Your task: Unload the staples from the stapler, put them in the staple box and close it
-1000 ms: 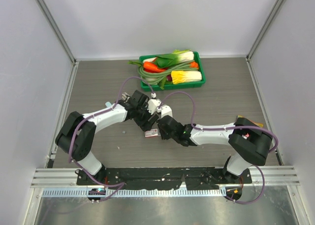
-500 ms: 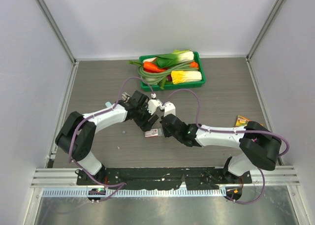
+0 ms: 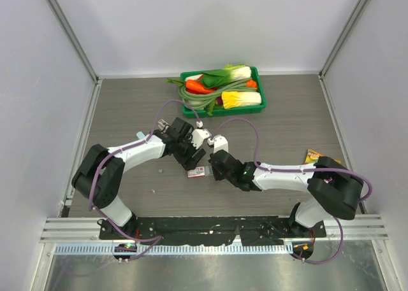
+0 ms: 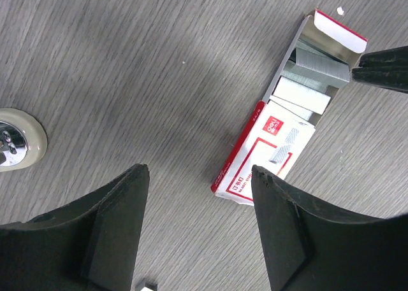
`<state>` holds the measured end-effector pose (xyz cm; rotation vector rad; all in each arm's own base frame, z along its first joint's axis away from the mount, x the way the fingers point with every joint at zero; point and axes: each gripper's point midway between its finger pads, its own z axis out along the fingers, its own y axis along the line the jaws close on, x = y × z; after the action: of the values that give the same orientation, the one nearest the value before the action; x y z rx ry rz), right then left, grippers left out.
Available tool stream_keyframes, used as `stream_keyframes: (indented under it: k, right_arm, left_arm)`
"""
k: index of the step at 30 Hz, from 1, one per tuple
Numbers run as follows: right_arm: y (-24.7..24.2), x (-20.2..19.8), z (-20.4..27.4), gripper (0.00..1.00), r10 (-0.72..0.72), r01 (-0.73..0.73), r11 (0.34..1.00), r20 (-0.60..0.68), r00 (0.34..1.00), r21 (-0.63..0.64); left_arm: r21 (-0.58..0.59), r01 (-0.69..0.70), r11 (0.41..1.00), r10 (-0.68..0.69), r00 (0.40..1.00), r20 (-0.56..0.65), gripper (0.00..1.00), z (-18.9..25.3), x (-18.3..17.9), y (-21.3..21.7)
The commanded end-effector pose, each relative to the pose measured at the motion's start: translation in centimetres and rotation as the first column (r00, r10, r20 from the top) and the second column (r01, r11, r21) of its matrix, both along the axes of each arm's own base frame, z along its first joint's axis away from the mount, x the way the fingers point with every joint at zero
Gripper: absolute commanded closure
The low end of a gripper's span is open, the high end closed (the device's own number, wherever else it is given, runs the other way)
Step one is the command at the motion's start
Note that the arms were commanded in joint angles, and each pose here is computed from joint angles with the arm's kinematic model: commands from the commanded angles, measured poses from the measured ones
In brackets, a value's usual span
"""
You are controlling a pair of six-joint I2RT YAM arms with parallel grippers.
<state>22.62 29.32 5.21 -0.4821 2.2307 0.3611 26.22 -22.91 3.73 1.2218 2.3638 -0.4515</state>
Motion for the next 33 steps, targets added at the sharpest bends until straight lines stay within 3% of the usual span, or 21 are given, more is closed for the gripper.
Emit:
stream_keyframes:
  k: [1,22,33]
  right_arm:
    - [1.1,0.0,0.2,0.99,0.002,-0.002,0.999,-0.001,1.000,0.046]
    - [3.1,-0.1,-1.0,0.99,0.052,-0.050,0.997,-0.040,0.998,0.062]
    - [0.7,1.6,3.7,0.98,-0.010,0.006,0.994,0.036,0.999,0.107]
  left_arm:
    - [-0.025,0.021,0.999,-0.020,0.998,0.061,0.31,1.2,0.6,-0.5]
    - [-0.018,0.033,0.999,-0.032,0.997,0.066,0.31,1.2,0.4,-0.4]
    - [0.002,0.064,0.998,-0.064,0.993,0.101,0.29,2.7,0.8,-0.1]
